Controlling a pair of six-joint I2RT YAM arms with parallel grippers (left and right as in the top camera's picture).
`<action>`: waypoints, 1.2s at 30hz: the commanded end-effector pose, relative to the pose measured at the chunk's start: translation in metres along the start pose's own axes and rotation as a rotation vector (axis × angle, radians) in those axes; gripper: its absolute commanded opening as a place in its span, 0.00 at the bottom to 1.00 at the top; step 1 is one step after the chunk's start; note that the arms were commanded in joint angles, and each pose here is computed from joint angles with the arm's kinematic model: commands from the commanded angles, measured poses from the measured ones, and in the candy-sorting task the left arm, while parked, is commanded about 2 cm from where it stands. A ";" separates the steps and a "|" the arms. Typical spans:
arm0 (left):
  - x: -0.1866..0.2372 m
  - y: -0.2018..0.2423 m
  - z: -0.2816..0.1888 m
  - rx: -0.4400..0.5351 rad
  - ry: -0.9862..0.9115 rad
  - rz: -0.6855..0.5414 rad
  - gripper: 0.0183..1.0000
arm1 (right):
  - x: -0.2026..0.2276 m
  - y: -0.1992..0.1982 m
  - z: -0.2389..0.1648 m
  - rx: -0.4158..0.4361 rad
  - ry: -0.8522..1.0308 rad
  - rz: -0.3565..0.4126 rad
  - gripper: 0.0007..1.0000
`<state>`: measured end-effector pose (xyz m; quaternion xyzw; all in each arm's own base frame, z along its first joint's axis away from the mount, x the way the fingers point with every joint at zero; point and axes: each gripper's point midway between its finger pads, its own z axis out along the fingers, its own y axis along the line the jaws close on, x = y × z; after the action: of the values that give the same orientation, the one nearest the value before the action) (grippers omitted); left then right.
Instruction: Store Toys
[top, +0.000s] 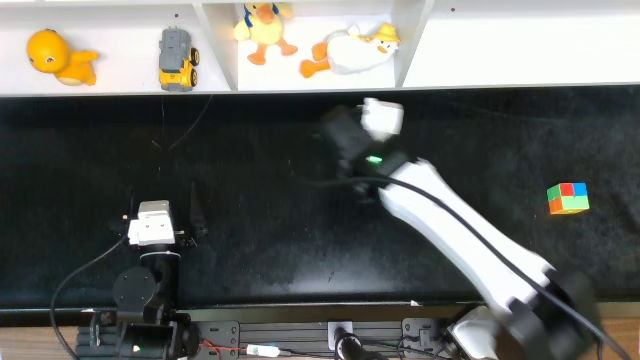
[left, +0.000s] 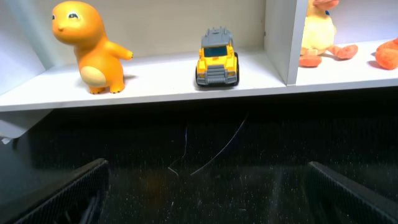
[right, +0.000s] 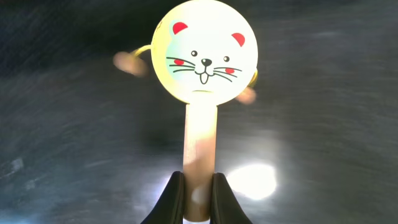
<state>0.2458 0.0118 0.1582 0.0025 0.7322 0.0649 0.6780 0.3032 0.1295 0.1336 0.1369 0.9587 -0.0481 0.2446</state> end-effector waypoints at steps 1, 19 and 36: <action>-0.002 0.002 -0.001 -0.011 -0.010 0.014 1.00 | 0.001 -0.067 -0.012 0.038 -0.026 0.133 0.05; -0.002 0.002 -0.001 -0.011 -0.010 0.014 1.00 | -0.069 -0.122 0.026 -0.043 -0.040 -0.257 0.04; -0.002 0.002 -0.001 -0.011 -0.010 0.014 1.00 | -0.170 -0.059 0.076 -0.099 -0.069 -0.408 0.07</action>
<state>0.2457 0.0122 0.1582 0.0016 0.7322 0.0658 0.6779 0.4500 0.0174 0.1463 -0.0581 0.9629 -0.0518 0.2584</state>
